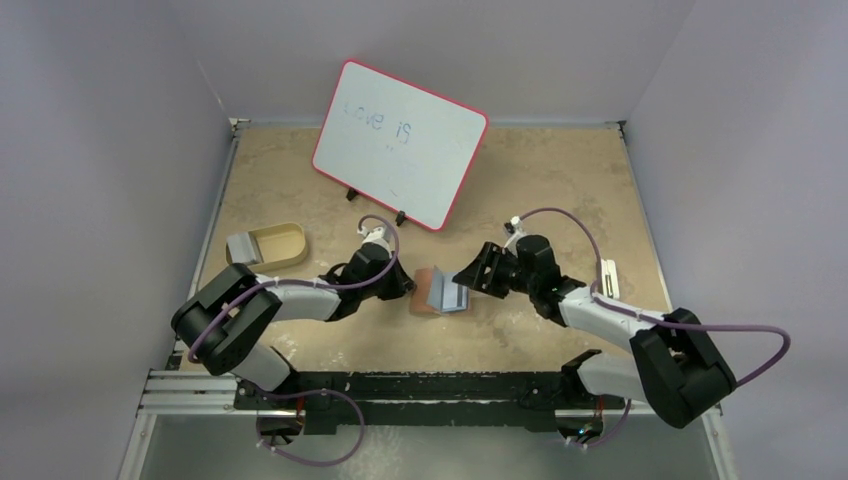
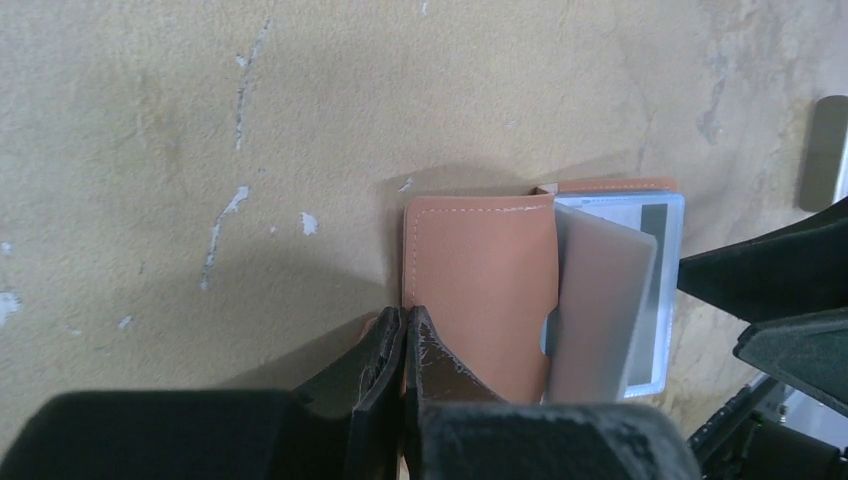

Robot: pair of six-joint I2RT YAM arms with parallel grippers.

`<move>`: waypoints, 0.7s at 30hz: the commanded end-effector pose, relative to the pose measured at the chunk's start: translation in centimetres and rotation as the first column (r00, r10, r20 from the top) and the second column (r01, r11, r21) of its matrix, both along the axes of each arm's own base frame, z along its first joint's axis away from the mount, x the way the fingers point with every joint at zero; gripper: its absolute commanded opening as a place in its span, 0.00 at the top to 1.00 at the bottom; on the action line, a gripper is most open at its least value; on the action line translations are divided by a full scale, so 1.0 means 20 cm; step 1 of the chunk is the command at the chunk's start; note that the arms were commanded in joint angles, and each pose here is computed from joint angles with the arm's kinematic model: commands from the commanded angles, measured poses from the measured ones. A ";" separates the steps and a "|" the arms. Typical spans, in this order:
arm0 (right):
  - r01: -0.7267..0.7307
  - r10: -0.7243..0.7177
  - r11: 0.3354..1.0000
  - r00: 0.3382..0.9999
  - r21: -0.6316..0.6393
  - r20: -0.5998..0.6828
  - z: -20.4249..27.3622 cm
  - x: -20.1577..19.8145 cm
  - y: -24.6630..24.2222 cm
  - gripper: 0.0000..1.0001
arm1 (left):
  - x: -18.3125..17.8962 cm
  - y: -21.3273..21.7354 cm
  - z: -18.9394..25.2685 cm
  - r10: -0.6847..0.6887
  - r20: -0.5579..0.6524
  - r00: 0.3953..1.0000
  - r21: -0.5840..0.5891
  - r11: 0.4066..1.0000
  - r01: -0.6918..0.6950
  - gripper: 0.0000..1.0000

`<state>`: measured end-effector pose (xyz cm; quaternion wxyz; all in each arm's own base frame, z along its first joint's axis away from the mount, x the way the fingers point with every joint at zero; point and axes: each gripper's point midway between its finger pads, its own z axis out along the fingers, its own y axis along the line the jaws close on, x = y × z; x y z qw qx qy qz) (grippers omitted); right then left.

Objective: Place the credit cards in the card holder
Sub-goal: Close the card holder at the center of the board.

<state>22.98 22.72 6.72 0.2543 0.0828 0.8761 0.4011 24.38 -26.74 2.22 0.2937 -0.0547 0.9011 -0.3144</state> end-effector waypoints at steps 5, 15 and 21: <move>-0.110 0.089 0.970 0.991 0.217 0.103 0.33 0.00 0.17 0.40 | 0.01 -0.19 0.15 -0.045 0.018 0.999 -0.219 0.975 0.048 1.00; -0.101 0.097 0.977 0.995 0.186 0.034 0.17 0.03 0.19 0.44 | 0.01 -0.18 0.18 -0.037 0.019 0.999 -0.220 0.975 0.040 1.00; -0.114 0.109 0.982 0.993 0.150 0.038 0.15 0.09 0.22 0.57 | 0.00 -0.17 0.24 -0.005 0.014 1.000 -0.263 0.965 0.009 0.87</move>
